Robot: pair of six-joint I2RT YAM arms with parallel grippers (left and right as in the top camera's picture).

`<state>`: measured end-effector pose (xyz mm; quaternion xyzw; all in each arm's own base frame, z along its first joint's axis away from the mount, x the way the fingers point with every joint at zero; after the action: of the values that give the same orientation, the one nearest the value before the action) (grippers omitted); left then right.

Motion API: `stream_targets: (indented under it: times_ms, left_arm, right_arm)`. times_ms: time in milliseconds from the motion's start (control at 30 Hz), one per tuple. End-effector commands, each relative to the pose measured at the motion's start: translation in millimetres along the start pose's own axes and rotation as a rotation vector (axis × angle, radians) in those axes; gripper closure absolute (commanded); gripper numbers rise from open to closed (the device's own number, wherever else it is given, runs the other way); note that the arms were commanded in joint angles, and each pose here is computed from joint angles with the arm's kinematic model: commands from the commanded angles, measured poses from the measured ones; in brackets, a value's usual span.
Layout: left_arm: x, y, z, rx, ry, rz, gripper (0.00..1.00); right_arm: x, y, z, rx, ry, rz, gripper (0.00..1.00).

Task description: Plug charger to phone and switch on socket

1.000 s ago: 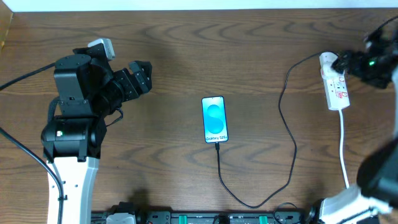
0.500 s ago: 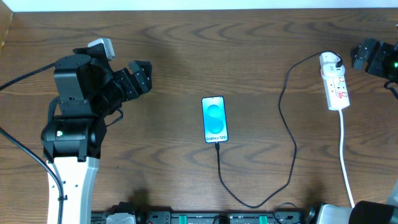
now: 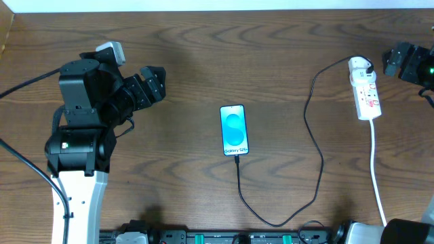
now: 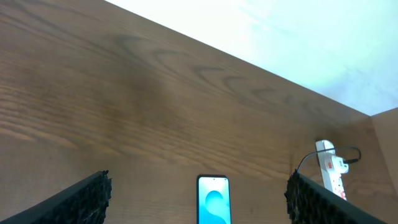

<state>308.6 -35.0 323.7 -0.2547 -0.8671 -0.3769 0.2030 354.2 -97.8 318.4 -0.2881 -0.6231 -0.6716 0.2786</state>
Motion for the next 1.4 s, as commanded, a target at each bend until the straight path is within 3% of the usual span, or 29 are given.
stream_targets:
  times_ms: [0, 567, 1033, 1167, 1367]
  left_arm:
    - [3, 3, -1, -0.018, 0.001, -0.015, 0.10]
    - [4, -2, 5, -0.017, 0.018, -0.017, 0.10]
    - [17, -87, 66, 0.002, 0.067, 0.024, 0.10]
    - [24, -100, 80, -0.029, 0.033, -0.080, 0.10]
    - [34, -100, 89, -0.152, -0.082, -0.381, 0.10]
  right_arm:
    - [4, 1, 1, -0.006, -0.005, -0.010, 0.01]
    - [4, 1, 1, -0.006, -0.005, -0.010, 0.01]
    - [4, 1, 1, -0.006, -0.005, -0.010, 0.01]
    - [4, 1, 1, -0.006, -0.005, -0.010, 0.01]
    - [4, 1, 1, -0.006, -0.005, -0.010, 0.01]
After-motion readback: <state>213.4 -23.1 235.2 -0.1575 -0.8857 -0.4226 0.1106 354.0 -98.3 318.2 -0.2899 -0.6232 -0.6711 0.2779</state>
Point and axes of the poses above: each gripper's point midway between its finger pads, its own x axis back along the fingers, its own z axis along the line the jaws close on, y = z × x, the point moved 4 cm from there along x, back along the fingers, and after that the axes turned 14 degrees about x, right-handed, at the moved point
